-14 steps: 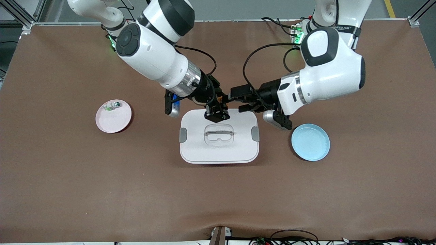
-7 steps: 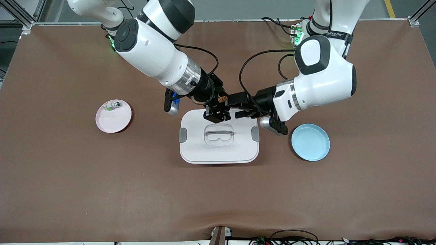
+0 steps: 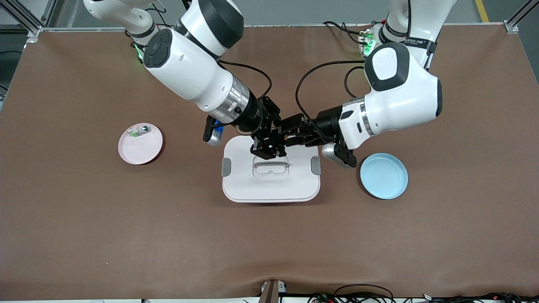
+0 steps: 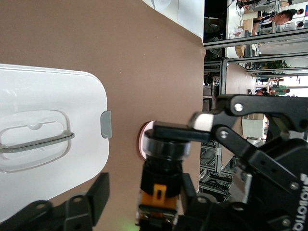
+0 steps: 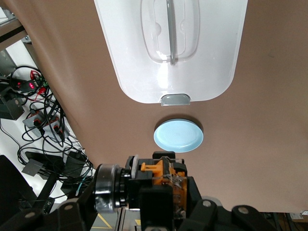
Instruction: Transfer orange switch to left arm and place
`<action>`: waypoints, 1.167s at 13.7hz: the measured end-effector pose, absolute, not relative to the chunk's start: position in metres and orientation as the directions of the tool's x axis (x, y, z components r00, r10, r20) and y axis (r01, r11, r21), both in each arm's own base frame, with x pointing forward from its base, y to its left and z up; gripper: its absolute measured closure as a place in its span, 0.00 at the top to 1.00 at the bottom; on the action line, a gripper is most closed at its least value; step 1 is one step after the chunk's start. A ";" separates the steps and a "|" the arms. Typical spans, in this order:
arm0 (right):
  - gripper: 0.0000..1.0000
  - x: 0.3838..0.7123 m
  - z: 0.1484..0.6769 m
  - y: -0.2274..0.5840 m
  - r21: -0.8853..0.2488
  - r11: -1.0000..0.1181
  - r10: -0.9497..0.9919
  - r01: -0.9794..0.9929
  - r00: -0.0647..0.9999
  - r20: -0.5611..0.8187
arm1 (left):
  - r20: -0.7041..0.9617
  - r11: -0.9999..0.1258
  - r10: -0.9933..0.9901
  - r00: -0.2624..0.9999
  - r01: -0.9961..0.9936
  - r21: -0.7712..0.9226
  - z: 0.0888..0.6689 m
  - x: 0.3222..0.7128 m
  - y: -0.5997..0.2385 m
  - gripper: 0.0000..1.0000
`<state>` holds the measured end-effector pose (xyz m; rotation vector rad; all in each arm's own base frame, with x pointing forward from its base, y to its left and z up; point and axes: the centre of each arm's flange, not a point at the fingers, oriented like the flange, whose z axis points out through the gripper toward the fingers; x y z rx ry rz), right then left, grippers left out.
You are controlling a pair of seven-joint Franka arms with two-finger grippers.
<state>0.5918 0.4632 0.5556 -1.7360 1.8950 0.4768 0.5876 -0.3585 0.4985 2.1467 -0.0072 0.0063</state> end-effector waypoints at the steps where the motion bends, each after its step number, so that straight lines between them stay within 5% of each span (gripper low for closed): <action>1: 0.73 0.593 0.552 0.464 -0.085 0.118 -0.806 -0.989 -0.046 -0.590 | 0.008 -0.544 -0.003 1.000 -0.008 0.839 0.499 0.588 -0.359 0.50; 3: 0.73 0.594 0.549 0.466 -0.080 0.120 -0.805 -0.990 -0.050 -0.591 | 0.030 -0.543 -0.017 0.999 -0.035 0.839 0.499 0.588 -0.358 0.34; 9: 0.73 0.594 0.549 0.466 -0.082 0.121 -0.804 -0.989 -0.049 -0.592 | 0.034 -0.543 -0.018 0.999 -0.039 0.839 0.499 0.588 -0.358 0.34; 12: 0.98 0.593 0.555 0.468 -0.092 0.121 -0.799 -0.988 -0.042 -0.599 | 0.030 -0.544 -0.018 0.999 -0.035 0.838 0.497 0.588 -0.358 0.34; 16: 1.00 0.592 0.551 0.462 -0.080 0.058 -0.827 -0.995 -0.003 -0.563 | 0.038 -0.543 -0.014 0.999 -0.040 0.839 0.502 0.590 -0.355 0.34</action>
